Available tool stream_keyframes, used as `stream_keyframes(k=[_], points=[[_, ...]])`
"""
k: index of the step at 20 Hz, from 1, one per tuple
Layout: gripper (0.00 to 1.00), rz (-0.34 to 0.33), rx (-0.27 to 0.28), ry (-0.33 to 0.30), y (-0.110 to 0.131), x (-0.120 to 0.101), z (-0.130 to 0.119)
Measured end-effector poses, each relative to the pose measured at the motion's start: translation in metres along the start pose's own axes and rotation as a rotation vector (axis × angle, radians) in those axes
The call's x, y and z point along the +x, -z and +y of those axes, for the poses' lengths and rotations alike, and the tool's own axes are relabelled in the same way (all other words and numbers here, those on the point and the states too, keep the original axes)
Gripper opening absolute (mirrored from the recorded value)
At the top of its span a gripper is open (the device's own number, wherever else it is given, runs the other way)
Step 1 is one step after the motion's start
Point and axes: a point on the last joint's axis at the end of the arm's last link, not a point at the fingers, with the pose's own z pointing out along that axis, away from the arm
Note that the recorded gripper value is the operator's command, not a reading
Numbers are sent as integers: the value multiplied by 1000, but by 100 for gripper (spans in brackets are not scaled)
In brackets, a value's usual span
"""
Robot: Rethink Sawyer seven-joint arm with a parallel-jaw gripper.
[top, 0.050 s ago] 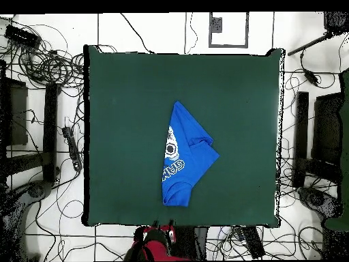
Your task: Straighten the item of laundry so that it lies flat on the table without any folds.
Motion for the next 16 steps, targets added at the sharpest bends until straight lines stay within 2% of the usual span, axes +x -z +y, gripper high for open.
stream_keyframes(k=[6,9,14,16], points=[[100,70,-5,-30,26,-7,-10],[100,111,-7,-55,42,-19,-22],[100,108,3,-92,53,-44,-44],[100,82,16,-112,55,-62,-59]])
